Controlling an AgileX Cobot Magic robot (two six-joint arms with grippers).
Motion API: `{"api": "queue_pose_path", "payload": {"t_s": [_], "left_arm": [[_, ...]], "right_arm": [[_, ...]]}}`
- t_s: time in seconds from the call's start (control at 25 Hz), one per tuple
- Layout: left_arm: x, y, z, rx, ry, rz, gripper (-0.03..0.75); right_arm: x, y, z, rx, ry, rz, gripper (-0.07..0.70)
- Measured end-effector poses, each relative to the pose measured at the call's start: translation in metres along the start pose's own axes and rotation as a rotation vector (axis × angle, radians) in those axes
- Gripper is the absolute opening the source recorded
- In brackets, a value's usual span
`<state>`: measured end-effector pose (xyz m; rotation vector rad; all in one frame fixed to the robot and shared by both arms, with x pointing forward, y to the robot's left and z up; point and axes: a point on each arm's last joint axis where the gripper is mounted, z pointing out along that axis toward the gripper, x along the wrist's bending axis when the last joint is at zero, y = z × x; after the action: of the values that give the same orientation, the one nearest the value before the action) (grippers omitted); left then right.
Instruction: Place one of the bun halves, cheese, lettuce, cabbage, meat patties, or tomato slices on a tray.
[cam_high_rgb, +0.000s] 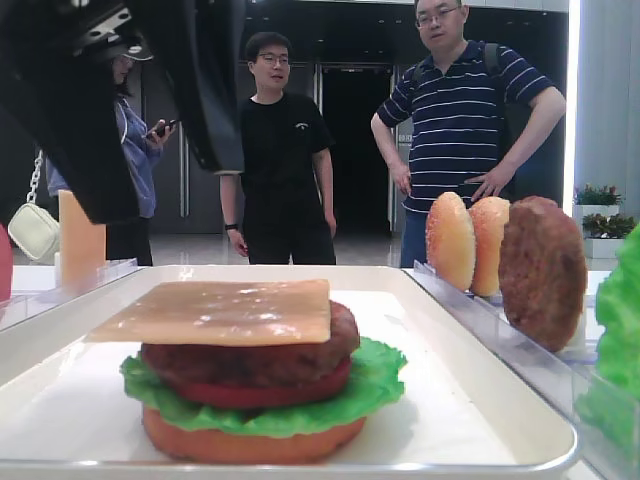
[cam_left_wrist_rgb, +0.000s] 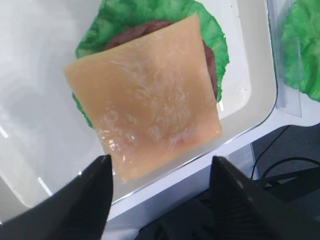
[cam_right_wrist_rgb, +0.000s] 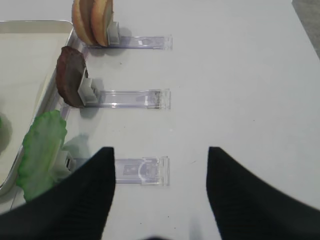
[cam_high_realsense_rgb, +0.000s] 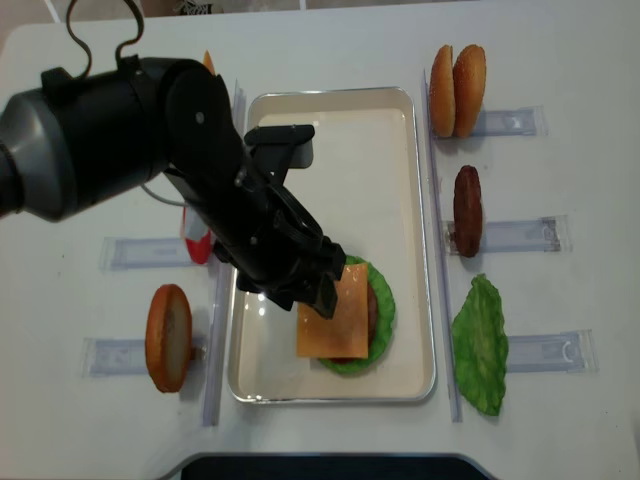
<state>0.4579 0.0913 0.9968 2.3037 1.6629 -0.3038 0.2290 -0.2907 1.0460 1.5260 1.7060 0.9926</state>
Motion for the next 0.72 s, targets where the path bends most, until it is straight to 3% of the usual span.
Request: {"api": "queue_pose_path", "payload": {"t_s": [0.52,0.72], "left_arm": [[0.007,-0.003,-0.001,0.035,0.077,-0.018,0.465],[0.001,0.005,-0.013,0.020,0.085,-0.012,0.465]], "right_arm": [[0.000,0.000,0.000,0.000,0.000,0.000,0.417],[0.000,0.000,0.000,0.000,0.000,0.000,0.417]]}}
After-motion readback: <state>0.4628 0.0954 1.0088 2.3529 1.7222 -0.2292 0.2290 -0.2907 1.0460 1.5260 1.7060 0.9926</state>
